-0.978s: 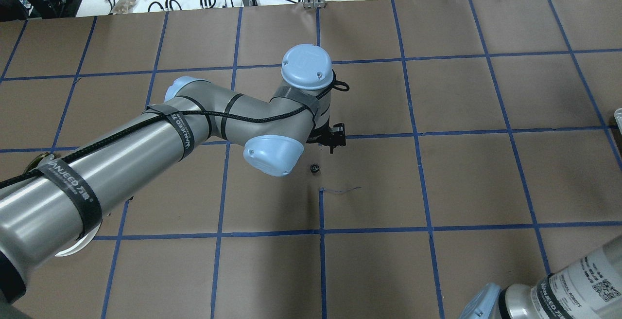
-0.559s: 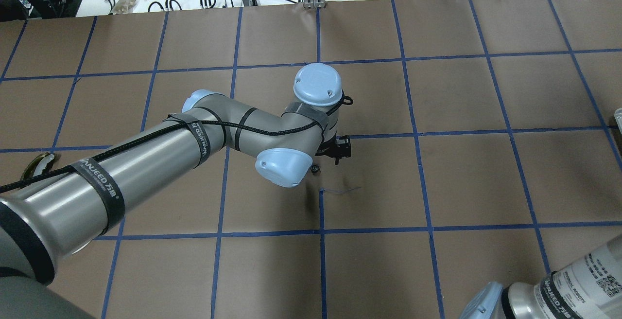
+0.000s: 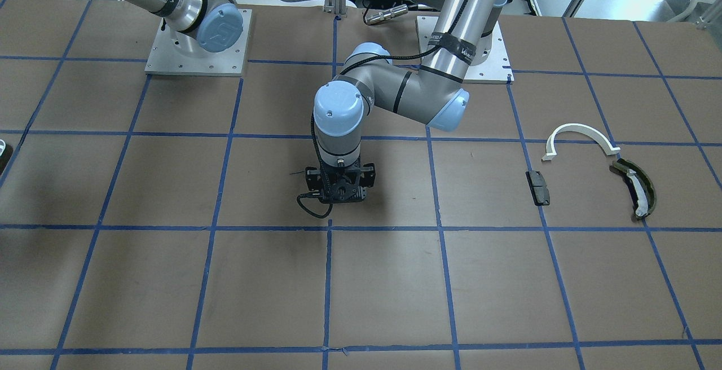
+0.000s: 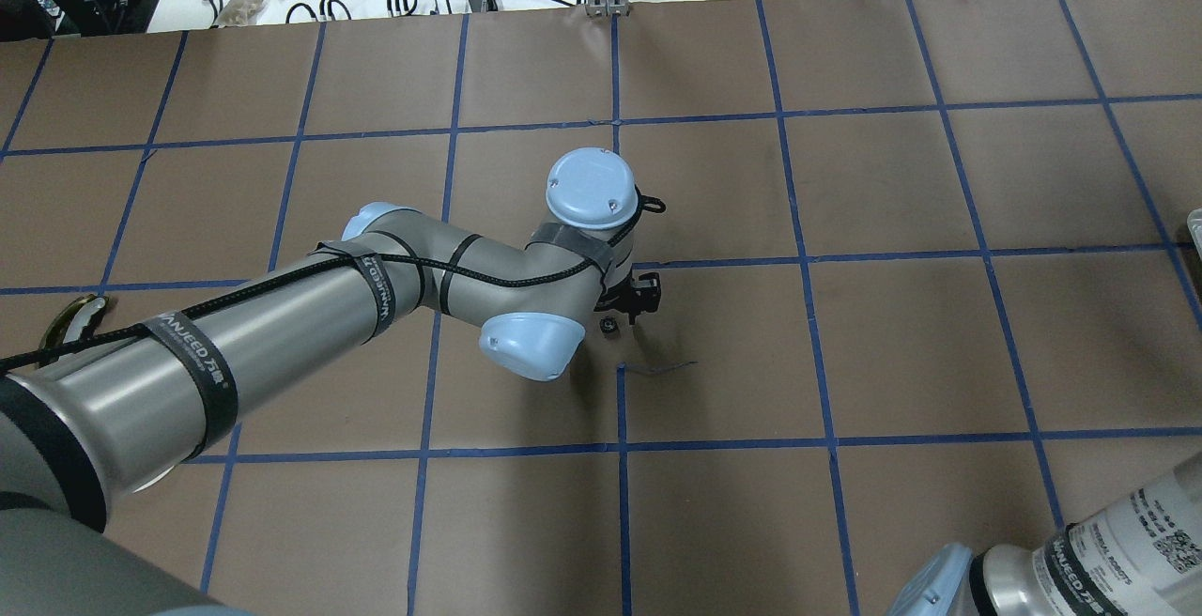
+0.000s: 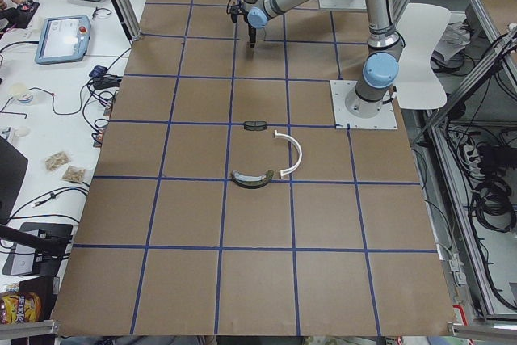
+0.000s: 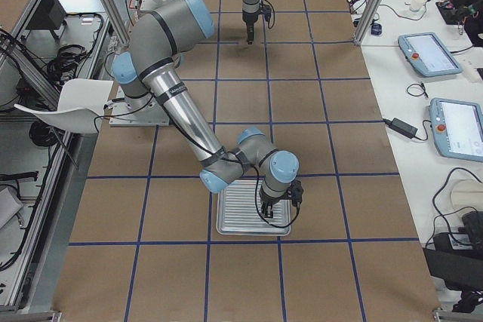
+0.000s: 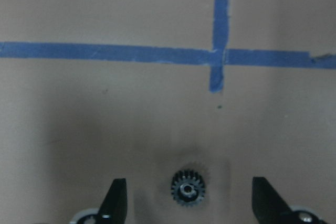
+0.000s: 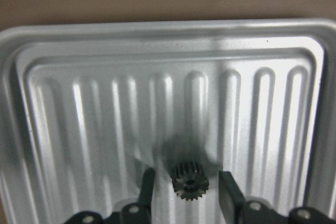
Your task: Place bearing gear from tray to pile
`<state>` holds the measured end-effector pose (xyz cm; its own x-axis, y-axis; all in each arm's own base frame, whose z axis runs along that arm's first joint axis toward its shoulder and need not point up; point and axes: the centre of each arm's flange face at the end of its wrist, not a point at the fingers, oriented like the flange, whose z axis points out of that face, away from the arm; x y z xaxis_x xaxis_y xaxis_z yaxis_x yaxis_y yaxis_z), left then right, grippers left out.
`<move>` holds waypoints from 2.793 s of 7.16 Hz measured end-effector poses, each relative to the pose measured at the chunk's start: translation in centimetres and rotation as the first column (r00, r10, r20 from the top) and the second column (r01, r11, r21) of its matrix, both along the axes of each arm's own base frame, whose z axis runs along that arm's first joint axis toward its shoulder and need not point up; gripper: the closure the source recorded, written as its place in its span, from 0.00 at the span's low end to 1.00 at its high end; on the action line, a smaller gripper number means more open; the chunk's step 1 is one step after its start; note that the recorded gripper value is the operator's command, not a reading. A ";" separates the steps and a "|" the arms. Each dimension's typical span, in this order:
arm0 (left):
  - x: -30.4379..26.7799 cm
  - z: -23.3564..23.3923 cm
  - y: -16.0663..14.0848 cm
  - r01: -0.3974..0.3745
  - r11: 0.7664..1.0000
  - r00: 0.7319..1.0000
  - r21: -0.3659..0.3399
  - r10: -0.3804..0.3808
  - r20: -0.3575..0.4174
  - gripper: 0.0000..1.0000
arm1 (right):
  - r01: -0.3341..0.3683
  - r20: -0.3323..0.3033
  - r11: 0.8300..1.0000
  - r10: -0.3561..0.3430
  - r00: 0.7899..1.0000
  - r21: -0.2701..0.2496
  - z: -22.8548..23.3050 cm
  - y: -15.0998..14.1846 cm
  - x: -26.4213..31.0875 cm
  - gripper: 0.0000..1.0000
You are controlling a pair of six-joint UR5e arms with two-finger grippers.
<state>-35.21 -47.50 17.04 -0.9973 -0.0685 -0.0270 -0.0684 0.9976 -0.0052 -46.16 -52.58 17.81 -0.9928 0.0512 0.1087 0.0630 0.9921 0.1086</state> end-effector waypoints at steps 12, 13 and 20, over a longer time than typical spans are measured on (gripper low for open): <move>9.9 5.0 -4.0 -0.014 1.000 0.999 0.002 0.014 -0.028 1.00 | -0.089 0.259 0.996 0.094 0.961 -0.032 13.3 -10.3 34.5 1.00; 15.6 5.6 -5.8 -0.017 1.000 1.000 0.014 0.017 -0.016 1.00 | -0.057 0.262 0.998 0.060 0.963 -0.017 14.0 -10.8 42.0 1.00; 50.1 4.9 -5.2 0.159 0.986 0.985 0.046 -0.162 0.059 1.00 | 0.110 0.262 0.994 -0.101 0.960 -0.022 5.7 2.0 80.7 1.00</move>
